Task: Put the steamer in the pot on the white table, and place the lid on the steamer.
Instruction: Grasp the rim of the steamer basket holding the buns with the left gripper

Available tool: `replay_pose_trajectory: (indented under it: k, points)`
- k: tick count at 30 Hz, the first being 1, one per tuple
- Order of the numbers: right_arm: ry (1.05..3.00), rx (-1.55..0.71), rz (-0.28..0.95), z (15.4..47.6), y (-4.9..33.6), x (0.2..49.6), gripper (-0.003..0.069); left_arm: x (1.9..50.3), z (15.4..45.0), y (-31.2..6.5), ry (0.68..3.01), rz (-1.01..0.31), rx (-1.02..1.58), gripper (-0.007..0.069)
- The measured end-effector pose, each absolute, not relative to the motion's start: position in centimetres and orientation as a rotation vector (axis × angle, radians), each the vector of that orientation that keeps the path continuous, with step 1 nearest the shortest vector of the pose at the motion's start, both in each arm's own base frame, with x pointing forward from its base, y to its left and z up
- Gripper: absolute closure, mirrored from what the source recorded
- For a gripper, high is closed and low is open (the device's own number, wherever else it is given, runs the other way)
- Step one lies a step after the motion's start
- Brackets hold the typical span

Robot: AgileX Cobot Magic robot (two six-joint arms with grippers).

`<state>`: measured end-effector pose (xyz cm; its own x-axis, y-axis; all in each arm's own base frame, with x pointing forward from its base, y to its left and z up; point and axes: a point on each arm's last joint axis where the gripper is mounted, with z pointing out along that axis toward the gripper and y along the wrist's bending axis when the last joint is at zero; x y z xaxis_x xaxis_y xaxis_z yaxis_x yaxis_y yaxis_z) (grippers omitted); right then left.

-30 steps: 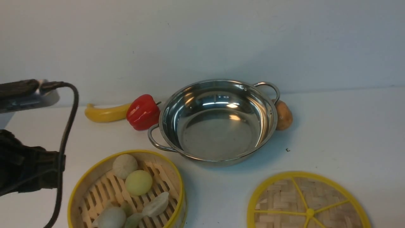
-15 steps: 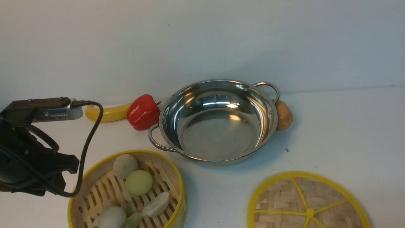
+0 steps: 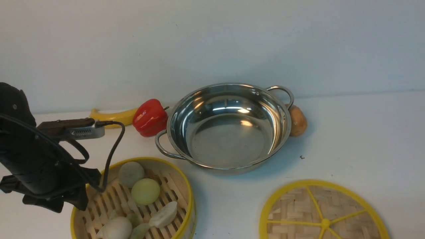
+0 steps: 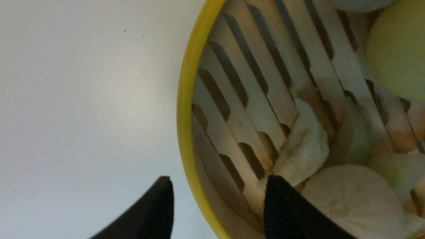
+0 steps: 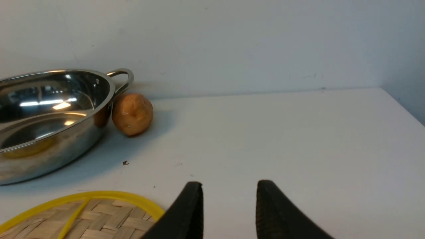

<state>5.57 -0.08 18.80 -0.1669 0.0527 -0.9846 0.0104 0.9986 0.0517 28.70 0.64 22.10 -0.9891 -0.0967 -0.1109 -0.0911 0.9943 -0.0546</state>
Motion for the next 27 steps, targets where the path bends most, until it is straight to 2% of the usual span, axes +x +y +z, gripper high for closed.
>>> replay_pose_trajectory:
  k: [6, 20, 27]
  points:
    - [1.738, 0.047, 0.037, 18.8, -0.1, 5.6, 0.0417, 29.4, 20.7, 0.9, 3.046, -0.041, -0.132, 0.0219]
    - [1.738, 0.047, 0.037, 18.8, -0.1, 5.6, 0.0417, 30.6, 17.4, 1.3, 3.106, 0.018, -0.158, 0.0218]
    - [1.738, 0.047, 0.037, 18.8, -0.1, 5.6, 0.0417, 30.6, 17.1, 1.3, 3.116, 0.032, -0.162, 0.0218]
